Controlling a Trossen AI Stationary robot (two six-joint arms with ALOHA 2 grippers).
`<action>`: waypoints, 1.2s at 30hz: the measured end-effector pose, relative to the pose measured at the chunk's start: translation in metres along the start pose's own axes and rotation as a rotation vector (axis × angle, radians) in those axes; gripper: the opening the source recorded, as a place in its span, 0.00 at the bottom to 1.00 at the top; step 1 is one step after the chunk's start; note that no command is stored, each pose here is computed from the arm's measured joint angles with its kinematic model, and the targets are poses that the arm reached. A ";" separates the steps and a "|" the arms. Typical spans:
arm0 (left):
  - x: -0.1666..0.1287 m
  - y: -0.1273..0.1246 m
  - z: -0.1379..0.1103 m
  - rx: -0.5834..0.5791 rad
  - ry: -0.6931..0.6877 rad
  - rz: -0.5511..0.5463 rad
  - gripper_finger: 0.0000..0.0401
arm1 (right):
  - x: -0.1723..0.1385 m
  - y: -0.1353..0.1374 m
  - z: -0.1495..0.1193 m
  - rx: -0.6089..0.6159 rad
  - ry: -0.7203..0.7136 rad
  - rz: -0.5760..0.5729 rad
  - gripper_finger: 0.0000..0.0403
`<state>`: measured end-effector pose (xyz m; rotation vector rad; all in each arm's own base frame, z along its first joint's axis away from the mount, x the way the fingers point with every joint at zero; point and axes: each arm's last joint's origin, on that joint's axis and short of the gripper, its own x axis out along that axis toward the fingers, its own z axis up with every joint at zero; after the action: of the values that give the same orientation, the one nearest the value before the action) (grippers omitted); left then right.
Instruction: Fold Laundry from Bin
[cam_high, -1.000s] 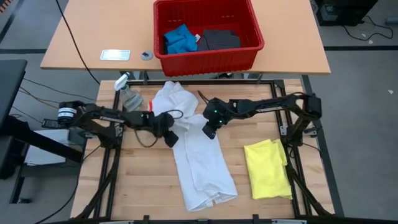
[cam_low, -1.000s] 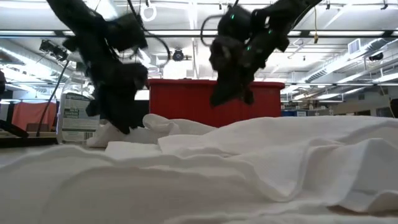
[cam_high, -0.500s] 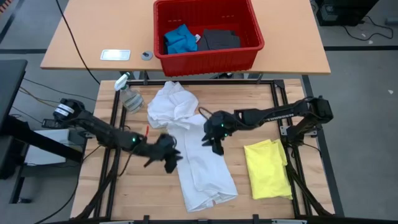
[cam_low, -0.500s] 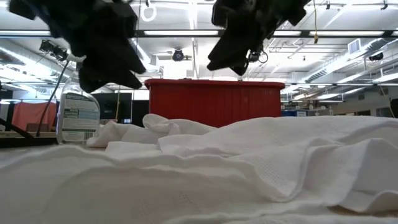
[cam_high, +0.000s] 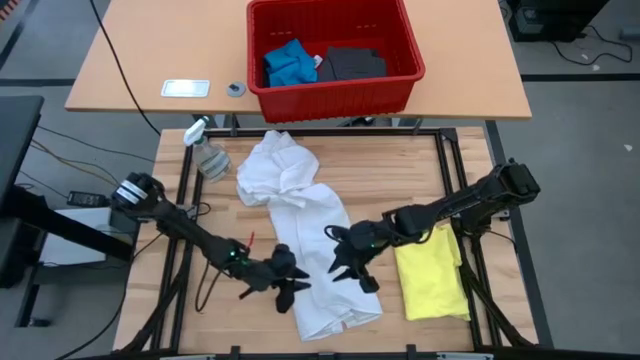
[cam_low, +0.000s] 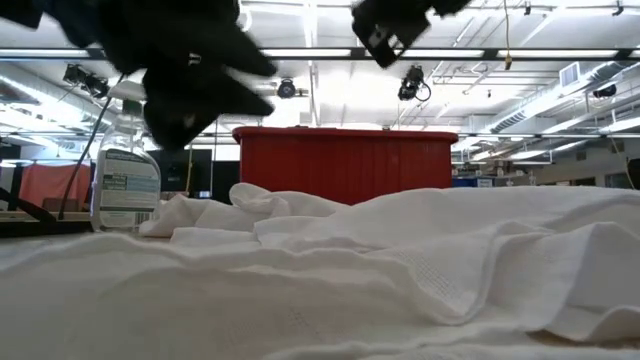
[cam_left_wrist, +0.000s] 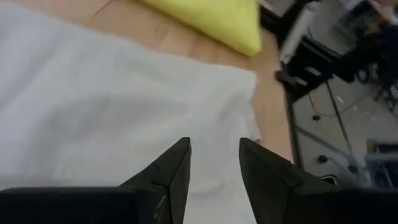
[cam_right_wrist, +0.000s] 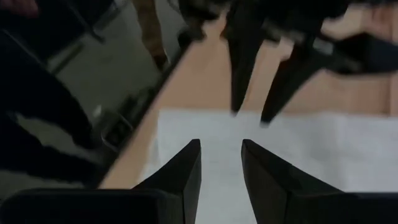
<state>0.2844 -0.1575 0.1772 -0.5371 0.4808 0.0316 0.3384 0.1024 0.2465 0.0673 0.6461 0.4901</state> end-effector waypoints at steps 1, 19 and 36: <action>0.002 -0.004 0.003 0.031 0.001 -0.006 0.35 | 0.000 0.002 0.003 0.000 -0.028 -0.001 0.30; -0.016 -0.069 0.028 0.244 0.199 -0.038 0.39 | 0.009 0.041 -0.006 0.215 -0.029 -0.192 0.31; -0.004 -0.089 -0.041 0.243 0.107 -0.113 0.39 | 0.013 0.107 -0.031 0.253 0.063 -0.193 0.43</action>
<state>0.2766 -0.2540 0.1909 -0.3277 0.5493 -0.1621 0.2841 0.2003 0.2373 0.2276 0.7656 0.2234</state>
